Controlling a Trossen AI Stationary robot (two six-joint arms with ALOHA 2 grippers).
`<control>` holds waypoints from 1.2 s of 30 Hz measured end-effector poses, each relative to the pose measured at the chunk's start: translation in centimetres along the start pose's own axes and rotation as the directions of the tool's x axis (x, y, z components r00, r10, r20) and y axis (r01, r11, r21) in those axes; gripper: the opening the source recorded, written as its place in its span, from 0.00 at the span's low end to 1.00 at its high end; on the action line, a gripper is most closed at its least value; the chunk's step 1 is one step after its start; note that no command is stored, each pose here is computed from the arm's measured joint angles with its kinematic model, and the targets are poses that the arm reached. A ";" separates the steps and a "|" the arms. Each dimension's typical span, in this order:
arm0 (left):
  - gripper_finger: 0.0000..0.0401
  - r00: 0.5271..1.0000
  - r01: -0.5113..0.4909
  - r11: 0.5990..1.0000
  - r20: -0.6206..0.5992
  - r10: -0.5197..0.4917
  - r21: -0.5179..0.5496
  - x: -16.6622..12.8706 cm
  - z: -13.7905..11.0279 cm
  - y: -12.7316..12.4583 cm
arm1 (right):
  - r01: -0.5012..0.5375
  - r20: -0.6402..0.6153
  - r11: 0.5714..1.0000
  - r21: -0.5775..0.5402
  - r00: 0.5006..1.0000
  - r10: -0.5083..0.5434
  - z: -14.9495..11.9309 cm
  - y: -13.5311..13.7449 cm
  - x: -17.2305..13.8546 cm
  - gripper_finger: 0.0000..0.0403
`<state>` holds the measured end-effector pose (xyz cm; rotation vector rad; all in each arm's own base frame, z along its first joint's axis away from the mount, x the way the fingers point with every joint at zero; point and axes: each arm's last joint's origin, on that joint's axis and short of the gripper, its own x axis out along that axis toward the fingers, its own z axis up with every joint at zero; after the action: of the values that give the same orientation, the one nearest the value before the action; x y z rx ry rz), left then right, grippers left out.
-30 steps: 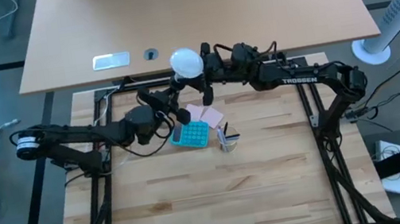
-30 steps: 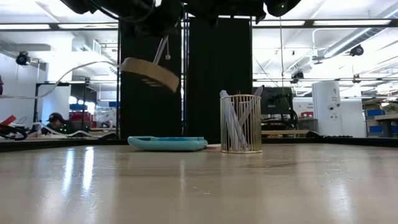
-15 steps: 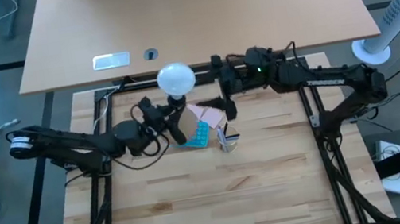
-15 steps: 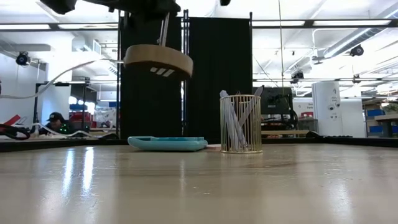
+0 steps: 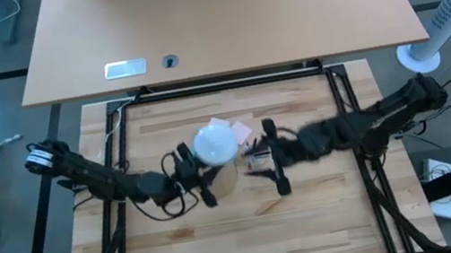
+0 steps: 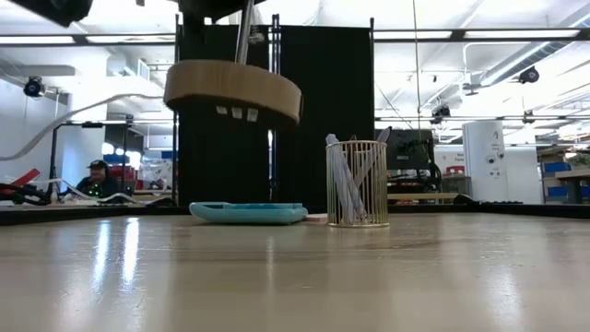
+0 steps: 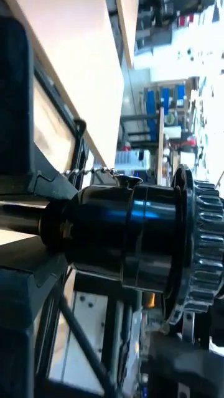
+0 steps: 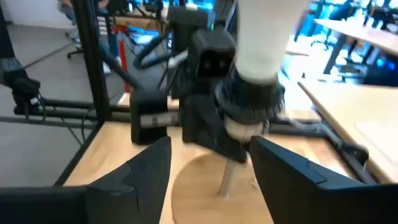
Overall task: Screw lightbulb
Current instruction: Insert the lightbulb into the black table lamp
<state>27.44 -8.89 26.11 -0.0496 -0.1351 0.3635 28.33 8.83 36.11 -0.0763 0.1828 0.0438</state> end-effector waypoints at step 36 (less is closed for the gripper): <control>0.15 0.991 -0.116 0.987 0.060 0.124 -0.112 3.2 -12.1 -0.4 | 0.137 0.014 0.988 0.073 0.990 -0.139 -5.1 2.3 -0.7 0.53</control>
<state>32.25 -8.38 14.51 -0.1535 -0.2187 0.4783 26.61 10.65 31.03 -0.0162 0.1590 -0.1003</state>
